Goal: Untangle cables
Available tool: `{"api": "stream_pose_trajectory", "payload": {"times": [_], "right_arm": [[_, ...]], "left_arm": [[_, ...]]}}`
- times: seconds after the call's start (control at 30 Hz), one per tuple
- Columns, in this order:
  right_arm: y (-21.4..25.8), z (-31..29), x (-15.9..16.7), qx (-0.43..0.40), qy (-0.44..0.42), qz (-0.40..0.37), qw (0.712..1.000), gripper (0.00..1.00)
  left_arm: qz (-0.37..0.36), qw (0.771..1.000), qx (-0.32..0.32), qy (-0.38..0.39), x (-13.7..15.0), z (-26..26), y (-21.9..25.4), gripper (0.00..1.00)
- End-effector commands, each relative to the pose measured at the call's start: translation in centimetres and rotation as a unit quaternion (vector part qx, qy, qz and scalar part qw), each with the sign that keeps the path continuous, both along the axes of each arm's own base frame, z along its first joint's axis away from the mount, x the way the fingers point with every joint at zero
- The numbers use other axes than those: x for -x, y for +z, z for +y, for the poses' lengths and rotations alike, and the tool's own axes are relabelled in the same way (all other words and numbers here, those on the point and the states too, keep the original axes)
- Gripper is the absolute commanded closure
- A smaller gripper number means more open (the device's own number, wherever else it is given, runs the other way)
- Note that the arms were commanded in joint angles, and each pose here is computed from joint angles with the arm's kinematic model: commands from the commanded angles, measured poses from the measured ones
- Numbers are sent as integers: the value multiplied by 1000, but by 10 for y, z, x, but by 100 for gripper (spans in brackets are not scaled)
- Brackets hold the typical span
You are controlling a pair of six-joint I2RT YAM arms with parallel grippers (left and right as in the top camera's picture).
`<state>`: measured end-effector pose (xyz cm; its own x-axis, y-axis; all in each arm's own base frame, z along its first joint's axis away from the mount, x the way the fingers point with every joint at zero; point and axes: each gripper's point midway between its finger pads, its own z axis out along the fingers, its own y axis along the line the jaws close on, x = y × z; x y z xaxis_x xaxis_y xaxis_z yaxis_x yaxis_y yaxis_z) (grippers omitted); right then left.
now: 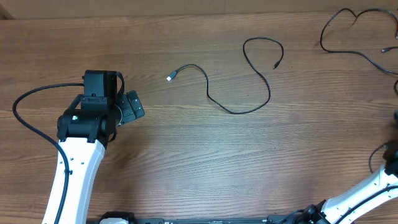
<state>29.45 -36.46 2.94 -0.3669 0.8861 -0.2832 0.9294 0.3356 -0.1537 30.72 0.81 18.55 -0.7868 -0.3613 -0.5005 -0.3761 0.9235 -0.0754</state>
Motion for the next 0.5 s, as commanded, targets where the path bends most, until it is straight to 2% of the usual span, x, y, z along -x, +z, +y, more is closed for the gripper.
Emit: {"api": "stream_pose_trajectory", "payload": {"times": [0.0, 0.07, 0.2, 0.27, 0.43, 0.47], "right_arm": [[55, 23, -63, -52, 58, -146, 986, 76], [79, 46, -89, -92, 91, -203, 971, 67], [110, 105, -132, -165, 160, -277, 933, 63], [112, 142, -151, -198, 196, -287, 917, 60], [103, 225, -178, -228, 274, -257, 898, 53], [102, 241, -182, -231, 289, -251, 894, 43]], "left_arm": [[1, 1000, 6, 9, 0, 1, -1, 0], [1, 1000, 6, 9, 0, 1, -1, 0], [1, 1000, 6, 9, 0, 1, -1, 0], [1, 1000, 6, 9, 0, 1, -1, 1], [1, 1000, 6, 9, 0, 1, -1, 1], [1, 1000, 6, 9, 0, 1, -1, 0]]}}
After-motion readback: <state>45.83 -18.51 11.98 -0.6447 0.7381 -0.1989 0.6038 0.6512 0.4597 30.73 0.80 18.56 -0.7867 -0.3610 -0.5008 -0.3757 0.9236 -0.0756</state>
